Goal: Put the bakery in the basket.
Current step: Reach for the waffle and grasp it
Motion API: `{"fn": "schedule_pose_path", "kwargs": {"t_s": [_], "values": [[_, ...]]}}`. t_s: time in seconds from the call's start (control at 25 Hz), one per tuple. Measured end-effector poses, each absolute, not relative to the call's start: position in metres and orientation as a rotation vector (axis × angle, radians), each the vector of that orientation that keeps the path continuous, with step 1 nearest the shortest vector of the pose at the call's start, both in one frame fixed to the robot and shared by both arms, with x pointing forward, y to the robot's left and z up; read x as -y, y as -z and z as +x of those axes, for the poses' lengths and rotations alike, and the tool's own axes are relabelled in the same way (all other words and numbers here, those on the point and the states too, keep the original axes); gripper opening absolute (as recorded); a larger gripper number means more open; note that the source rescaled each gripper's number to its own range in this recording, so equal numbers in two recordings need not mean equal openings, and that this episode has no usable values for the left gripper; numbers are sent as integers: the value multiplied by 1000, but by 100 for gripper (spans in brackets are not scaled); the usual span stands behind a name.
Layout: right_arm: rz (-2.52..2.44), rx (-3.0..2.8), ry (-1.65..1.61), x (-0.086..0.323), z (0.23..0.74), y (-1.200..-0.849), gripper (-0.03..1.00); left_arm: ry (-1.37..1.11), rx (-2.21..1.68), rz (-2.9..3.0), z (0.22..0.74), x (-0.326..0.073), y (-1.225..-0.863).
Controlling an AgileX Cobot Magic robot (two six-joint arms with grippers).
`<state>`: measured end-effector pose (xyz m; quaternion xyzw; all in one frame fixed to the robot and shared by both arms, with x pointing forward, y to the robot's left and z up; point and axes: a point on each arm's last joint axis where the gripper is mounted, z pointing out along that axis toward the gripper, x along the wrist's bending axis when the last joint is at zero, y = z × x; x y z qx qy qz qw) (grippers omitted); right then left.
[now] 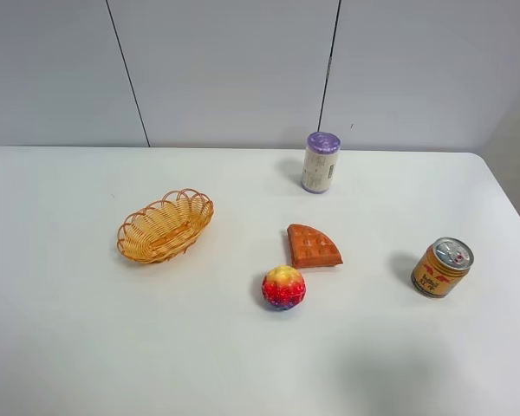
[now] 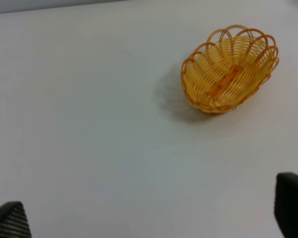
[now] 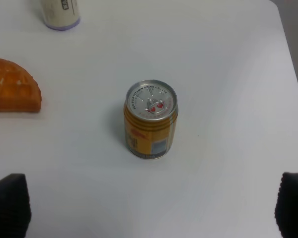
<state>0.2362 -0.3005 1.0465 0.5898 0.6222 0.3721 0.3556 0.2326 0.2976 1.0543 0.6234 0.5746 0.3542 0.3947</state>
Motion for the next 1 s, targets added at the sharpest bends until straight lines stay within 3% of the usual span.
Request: {"fn": "schedule_pose_path", "kwargs": {"t_s": [0.88,1.0], "values": [[1524,-1608,-962,300,237,-1047,100,-898,-1457,1581,233,-298,-1054],[1541,-1624,-946,300,245,-1062,100,-898,-1457,1581,233,-298,-1054]]}}
